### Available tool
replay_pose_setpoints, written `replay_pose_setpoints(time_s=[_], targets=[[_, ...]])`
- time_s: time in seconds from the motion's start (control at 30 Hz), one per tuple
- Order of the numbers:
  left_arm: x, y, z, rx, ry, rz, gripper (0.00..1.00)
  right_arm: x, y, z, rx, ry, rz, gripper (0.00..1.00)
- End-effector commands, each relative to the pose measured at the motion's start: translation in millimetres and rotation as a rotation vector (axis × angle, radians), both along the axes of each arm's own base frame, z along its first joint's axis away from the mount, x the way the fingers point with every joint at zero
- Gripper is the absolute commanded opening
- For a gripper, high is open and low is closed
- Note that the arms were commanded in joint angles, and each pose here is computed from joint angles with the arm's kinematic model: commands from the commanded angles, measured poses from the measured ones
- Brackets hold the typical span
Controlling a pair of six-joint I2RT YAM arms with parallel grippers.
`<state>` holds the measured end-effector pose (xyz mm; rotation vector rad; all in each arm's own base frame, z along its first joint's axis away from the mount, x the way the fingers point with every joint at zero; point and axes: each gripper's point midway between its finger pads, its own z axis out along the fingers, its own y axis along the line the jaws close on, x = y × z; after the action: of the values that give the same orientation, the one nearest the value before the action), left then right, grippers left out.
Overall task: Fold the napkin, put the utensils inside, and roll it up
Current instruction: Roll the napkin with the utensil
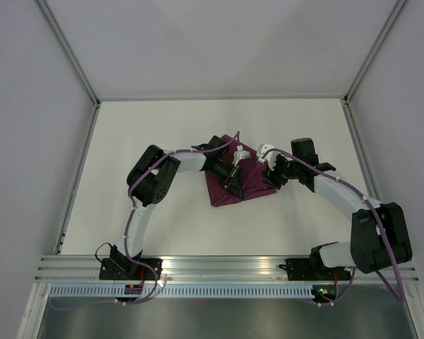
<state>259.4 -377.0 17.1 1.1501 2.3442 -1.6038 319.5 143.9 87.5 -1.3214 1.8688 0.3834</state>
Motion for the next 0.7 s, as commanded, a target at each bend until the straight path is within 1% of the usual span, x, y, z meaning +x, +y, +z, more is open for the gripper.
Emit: replay_pose_setpoints(time_s=[0.0, 0.03, 0.1, 0.13, 0.2, 0.37, 0.67], targets=[[-5, 15, -33, 0.116, 0.086, 0.03, 0.02, -17, 25, 12, 0.013, -0.112, 0.171, 0.63], [-4, 14, -33, 0.113, 0.089, 0.03, 0.02, -25, 26, 2, -0.01, -0.106, 0.184, 0.64], [-4, 14, -33, 0.111, 0.099, 0.027, 0.02, -34, 39, -1, -0.039, -0.15, 0.247, 0.65], [-3, 14, -34, 0.112, 0.101, 0.03, 0.02, -42, 40, -12, -0.059, -0.142, 0.263, 0.66], [-4, 14, -34, 0.11, 0.112, 0.028, 0.02, -51, 48, -22, -0.097, -0.174, 0.31, 0.66], [-5, 15, -37, 0.115, 0.133, 0.027, 0.02, -53, 58, -35, -0.154, -0.242, 0.35, 0.71], [-5, 16, -38, 0.117, 0.143, 0.016, 0.02, -55, 71, -51, -0.186, -0.208, 0.411, 0.73]])
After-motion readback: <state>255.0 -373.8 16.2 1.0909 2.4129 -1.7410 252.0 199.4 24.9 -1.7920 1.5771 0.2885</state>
